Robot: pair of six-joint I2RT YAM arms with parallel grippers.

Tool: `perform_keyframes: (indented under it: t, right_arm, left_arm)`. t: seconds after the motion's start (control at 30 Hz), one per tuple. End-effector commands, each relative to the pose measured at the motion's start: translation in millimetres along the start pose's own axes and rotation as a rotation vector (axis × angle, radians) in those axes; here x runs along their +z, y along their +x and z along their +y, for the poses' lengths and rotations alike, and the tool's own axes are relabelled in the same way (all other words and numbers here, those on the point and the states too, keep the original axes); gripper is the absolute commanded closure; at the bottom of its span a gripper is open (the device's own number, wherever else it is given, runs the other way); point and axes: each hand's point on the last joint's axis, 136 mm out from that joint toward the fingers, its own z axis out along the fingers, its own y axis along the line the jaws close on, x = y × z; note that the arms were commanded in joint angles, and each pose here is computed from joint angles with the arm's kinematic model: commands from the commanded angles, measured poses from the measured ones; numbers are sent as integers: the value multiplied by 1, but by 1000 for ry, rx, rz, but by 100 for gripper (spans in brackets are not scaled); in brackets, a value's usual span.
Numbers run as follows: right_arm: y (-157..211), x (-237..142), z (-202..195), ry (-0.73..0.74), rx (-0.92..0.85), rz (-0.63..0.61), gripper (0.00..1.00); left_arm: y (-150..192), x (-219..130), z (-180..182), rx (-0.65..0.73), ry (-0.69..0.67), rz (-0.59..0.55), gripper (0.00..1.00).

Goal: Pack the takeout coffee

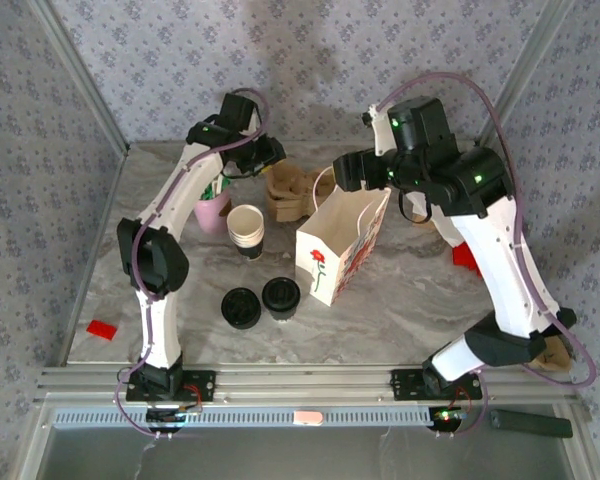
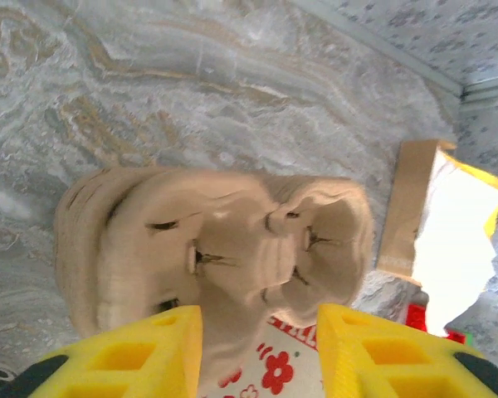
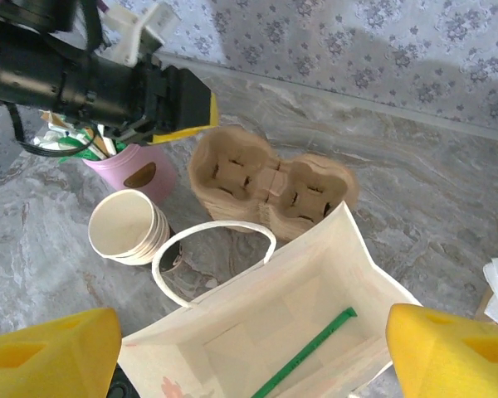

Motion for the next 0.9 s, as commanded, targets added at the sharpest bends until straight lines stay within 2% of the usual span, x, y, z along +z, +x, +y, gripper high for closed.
perform_keyframes:
  t: [0.0,0.1,0.2,0.47,0.63,0.8,0.87]
  right_arm:
    - [7,6,7,10,52,55,16]
    - [12,20,26,2,48,97,17]
    - [19,35,44,-2,58,134,18]
    - [39,80,53,77,128,223,28]
    - [43,99,52,119,124,249,42]
    - [55,107,51,145,95,297,49]
    - [60,108,49,159,73,319,58]
  left_arm:
    - [-18,-65,-47,60,114,-127,53]
    - [-21,-86,-53,84,112,-169,46]
    - [-21,-107,-49,95,77,-213,44]
    - [-13,-162,-24,102,-6,-337,38]
    - [-3,-172,-4,75,-21,-344,37]
    - [8,-173,8,54,-19,-333,37]
    - [12,-170,12,48,-19,-323,37]
